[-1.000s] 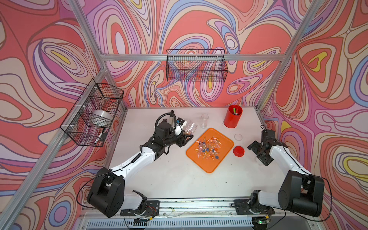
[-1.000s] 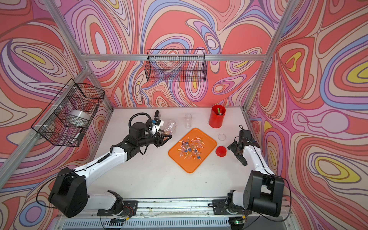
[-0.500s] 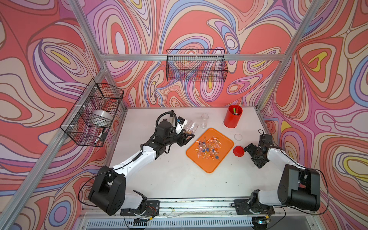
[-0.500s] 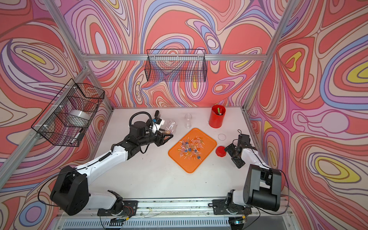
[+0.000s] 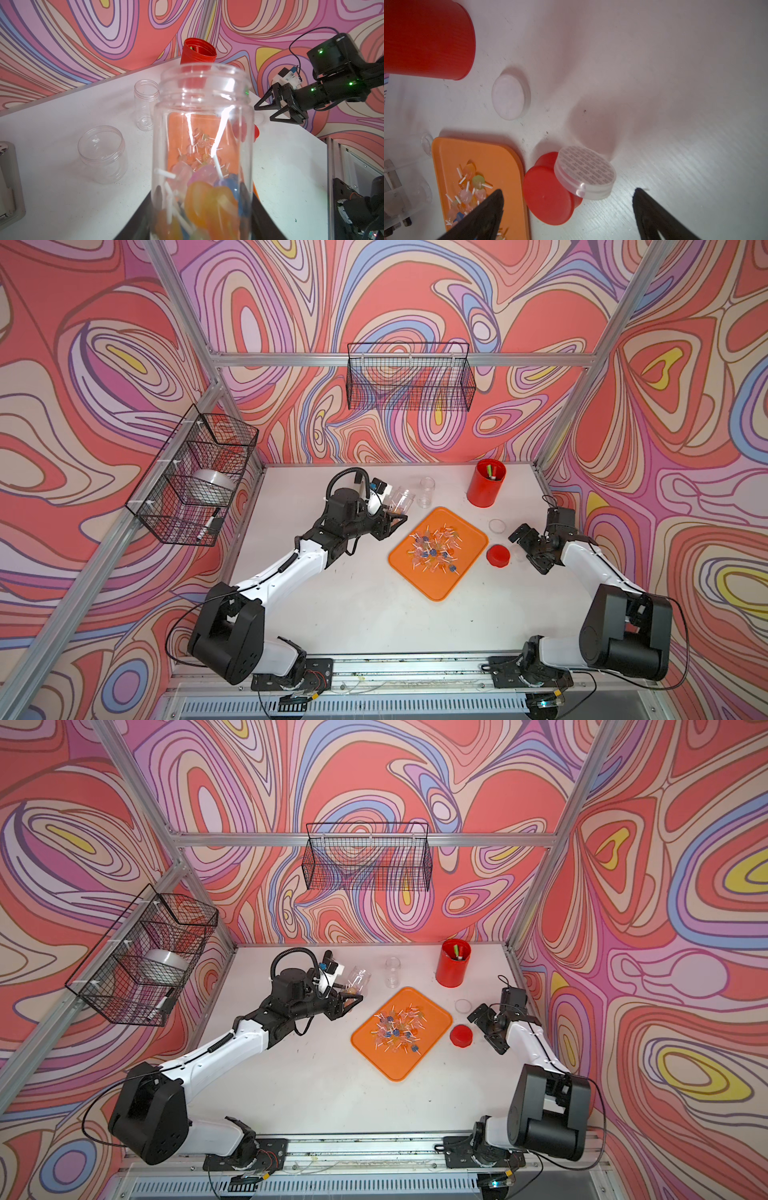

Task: Pour the candies out of the jar
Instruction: Adjust the lid at the center of the board.

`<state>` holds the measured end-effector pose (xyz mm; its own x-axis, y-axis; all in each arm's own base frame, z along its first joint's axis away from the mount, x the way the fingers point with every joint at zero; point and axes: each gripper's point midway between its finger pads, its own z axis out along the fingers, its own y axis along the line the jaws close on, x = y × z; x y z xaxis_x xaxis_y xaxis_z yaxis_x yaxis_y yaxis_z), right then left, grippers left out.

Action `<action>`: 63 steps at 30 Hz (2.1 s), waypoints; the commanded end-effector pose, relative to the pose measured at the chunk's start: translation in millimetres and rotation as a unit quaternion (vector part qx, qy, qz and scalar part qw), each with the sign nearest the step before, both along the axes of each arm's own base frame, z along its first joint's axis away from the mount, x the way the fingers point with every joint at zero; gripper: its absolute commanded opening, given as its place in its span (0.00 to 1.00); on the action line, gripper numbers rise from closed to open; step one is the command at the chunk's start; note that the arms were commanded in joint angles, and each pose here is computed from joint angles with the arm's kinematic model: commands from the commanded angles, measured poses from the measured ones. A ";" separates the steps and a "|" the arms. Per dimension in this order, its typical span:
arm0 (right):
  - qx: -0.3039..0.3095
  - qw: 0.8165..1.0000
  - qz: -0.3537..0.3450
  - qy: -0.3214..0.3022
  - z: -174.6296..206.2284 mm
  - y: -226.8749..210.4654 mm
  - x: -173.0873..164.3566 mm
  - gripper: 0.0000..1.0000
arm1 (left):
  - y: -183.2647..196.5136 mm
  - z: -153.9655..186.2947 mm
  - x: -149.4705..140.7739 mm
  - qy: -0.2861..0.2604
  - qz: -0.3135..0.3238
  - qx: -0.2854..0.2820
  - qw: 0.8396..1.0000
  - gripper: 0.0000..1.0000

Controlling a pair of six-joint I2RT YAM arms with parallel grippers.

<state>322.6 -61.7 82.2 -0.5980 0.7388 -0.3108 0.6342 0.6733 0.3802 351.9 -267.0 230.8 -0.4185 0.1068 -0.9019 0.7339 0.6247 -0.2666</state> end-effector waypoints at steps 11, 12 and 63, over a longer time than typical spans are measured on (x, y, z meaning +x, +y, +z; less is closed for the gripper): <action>-0.034 0.995 0.076 0.060 -14.1 -0.4 -17.3 0.86 | 10.5 5.4 2.8 -0.043 0.020 0.012 0.999 0.00; -0.028 0.994 0.084 0.066 -17.0 1.9 -17.6 0.84 | 10.3 4.7 2.8 -0.042 0.020 0.011 0.999 0.00; -0.051 0.994 0.073 0.071 -37.8 -25.3 46.2 0.42 | 14.7 4.9 -6.9 -0.059 0.018 0.004 0.998 0.00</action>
<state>370.9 -79.0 40.2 -0.7501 0.6038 -0.2697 0.5493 0.7960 0.2542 344.6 -253.0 212.2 -0.3850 0.1249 -0.9144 0.7174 0.6639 -0.2113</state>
